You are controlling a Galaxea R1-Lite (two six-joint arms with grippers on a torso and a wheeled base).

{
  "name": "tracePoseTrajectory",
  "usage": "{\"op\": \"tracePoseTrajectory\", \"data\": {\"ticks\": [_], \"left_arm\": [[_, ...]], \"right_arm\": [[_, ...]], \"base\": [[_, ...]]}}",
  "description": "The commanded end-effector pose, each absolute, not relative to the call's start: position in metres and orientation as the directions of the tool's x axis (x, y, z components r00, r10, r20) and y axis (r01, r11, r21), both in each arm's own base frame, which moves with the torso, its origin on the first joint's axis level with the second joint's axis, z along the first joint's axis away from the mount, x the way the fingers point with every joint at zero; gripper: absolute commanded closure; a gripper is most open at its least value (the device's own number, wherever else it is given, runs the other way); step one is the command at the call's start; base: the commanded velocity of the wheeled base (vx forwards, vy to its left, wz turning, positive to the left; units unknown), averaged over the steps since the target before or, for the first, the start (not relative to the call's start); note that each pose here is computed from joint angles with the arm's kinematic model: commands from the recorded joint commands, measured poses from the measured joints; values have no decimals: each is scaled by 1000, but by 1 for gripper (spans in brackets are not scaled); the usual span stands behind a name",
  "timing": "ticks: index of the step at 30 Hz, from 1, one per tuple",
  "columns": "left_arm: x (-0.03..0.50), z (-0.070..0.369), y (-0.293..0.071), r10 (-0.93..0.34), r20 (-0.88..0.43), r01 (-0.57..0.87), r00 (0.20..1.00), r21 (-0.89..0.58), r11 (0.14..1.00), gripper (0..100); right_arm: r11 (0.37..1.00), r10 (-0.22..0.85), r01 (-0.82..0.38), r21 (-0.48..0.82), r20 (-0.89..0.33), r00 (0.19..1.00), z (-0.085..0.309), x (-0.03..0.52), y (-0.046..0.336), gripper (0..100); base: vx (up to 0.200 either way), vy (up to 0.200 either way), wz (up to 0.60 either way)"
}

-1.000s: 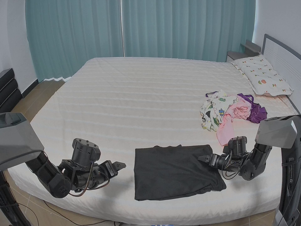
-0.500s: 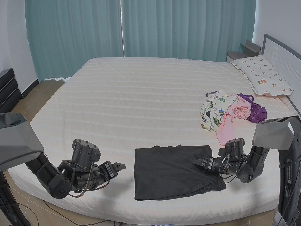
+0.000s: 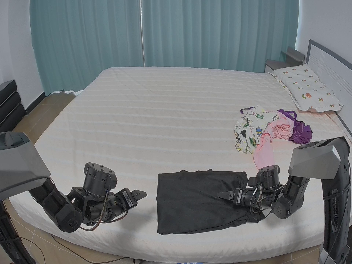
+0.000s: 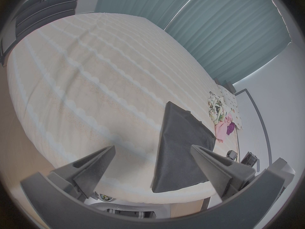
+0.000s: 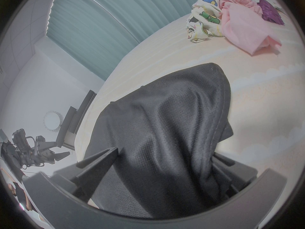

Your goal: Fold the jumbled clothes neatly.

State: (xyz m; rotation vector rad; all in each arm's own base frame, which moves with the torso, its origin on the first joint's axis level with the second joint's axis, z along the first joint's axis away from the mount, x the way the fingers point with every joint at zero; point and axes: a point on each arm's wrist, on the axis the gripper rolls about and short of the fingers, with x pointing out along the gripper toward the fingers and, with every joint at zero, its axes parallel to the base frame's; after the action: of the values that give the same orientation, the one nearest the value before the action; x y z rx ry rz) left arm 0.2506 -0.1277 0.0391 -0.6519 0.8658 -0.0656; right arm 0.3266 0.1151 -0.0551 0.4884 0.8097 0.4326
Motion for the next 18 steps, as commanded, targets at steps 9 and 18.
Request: {"op": "tracePoseTrajectory", "data": {"ticks": [9,18], "left_arm": [[250,43,-127,-309,-676,-202,669,-566,799,0],[249,46,-127,-290,-669,-224,684,-571,790,0]], "right_arm": [[763,584,-165,626,-555,593,-41,318,112,100],[748,592,-144,648,-552,588,-31,310,103,100]], "base": [[0,0,0],[0,-67,0]]}}
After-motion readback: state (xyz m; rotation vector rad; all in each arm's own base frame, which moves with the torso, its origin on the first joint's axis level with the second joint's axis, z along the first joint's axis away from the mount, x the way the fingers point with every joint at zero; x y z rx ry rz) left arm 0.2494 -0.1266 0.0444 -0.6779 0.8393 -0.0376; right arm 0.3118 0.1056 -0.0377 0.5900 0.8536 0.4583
